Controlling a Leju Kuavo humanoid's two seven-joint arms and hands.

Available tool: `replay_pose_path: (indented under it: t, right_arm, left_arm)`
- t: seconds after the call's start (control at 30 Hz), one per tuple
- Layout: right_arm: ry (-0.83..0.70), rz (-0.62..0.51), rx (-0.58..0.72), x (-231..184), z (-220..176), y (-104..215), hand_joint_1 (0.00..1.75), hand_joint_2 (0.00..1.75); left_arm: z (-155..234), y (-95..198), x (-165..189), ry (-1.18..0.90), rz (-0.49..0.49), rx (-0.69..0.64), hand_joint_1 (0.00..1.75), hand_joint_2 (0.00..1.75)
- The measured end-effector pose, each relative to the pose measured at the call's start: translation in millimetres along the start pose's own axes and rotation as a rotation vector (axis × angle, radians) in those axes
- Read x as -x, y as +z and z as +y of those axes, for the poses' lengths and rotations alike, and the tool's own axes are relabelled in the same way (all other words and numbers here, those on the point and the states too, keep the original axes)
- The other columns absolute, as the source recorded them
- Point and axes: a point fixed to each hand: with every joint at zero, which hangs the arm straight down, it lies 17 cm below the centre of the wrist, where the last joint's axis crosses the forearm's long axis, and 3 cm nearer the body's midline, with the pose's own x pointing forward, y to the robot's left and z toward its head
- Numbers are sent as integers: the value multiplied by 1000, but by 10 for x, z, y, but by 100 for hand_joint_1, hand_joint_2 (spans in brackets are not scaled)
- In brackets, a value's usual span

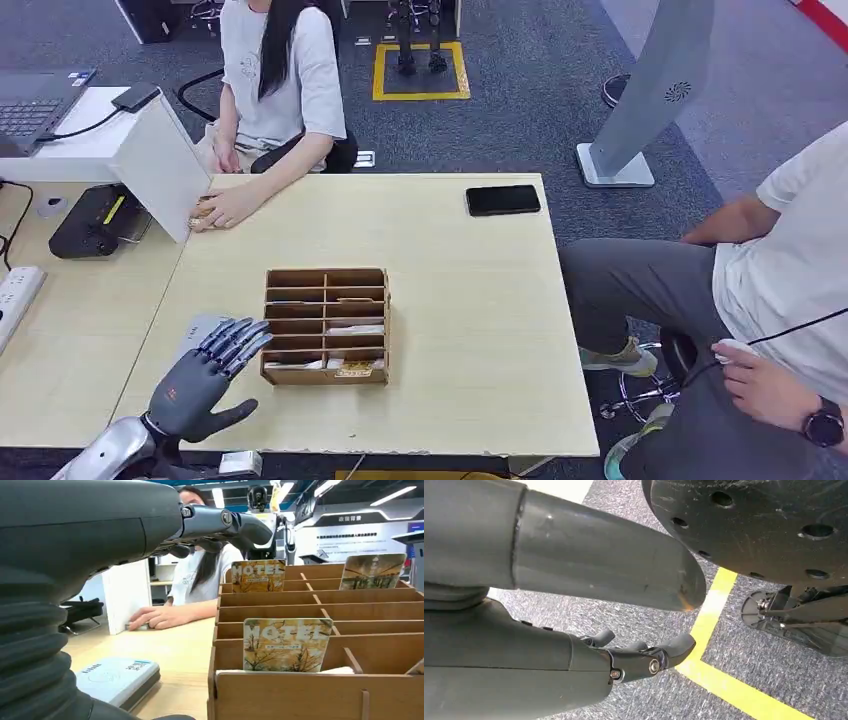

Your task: Pass the card to the sensor for recognition and then transmit it.

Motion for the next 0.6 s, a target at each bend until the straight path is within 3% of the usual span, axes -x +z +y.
replay_pose_path:
  t: [0.37,0.6]
  right_arm:
    - [2,22,4,-7,-21,-5,0,0]
    - [4,21,7,-44,-32,-9,0,0]
  left_arm:
    - [68,-186,-89,60,-18,-43,0,175]
    - [-36,-328,-291,408,20,-95,0,175]
